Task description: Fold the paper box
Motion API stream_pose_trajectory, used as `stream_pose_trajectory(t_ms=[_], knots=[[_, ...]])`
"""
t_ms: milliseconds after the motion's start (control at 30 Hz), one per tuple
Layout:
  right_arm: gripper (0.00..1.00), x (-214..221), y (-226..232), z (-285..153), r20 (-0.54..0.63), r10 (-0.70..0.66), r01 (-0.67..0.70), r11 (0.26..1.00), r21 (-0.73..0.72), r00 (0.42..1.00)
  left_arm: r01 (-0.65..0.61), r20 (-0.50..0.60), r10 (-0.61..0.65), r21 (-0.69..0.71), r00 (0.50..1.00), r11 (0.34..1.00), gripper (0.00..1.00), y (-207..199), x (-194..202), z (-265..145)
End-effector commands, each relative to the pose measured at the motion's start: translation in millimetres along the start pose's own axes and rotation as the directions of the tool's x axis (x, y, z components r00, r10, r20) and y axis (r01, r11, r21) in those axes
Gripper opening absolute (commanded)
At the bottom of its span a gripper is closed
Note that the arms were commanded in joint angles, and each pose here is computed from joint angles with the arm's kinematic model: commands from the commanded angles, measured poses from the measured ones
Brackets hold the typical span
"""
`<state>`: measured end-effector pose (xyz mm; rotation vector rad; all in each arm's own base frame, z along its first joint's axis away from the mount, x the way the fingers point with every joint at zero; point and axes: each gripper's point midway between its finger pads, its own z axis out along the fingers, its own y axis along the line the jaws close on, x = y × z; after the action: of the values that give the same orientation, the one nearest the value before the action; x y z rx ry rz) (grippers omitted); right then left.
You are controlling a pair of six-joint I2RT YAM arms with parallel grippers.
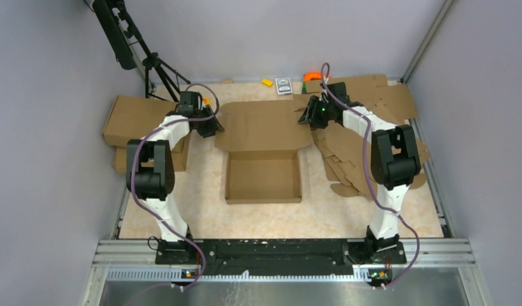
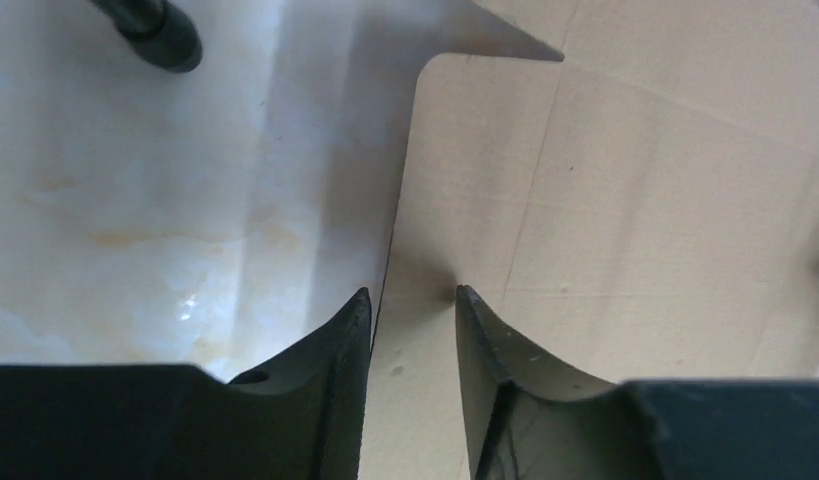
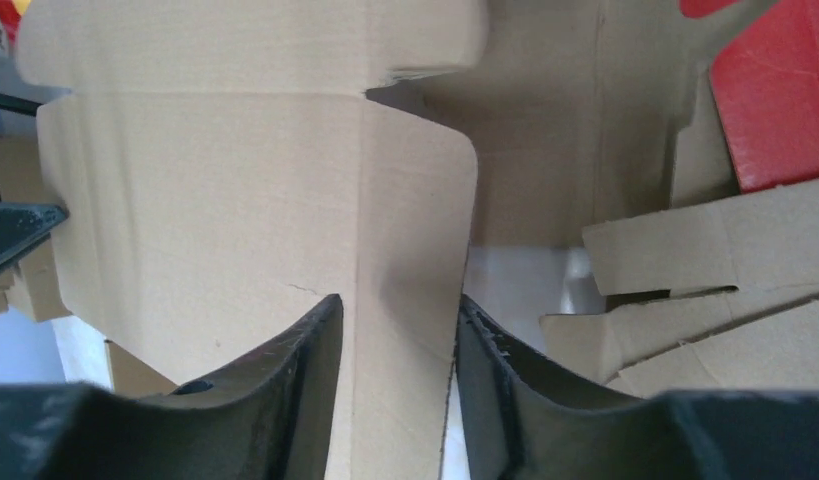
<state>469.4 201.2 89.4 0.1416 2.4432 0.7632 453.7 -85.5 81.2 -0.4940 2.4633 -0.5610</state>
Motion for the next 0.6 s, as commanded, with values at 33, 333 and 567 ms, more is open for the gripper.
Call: stream_pose_trajectory(t_ms=[33,333,567], knots=[[0.28,-29,34,-7,0.085,-0.052,0.060,0.994,-0.095,0.995,-0.057,0.091,0.047,0.104,0.995,0.993,0.23,-33,-18,-17],[0.05,-41,69,-34,0.196,-0.210,0.209,0.978,0.026,0.958,-0.158,0.162,0.142,0.094,0.976,0.983,0.00,-60,-15,-38],[0.00,-48,88,-63,0.309,-0.283,0.266,0.959,0.096,0.908,-0.253,0.210,0.230,0.090,0.950,0.963,0.00,-83,-4,-60]])
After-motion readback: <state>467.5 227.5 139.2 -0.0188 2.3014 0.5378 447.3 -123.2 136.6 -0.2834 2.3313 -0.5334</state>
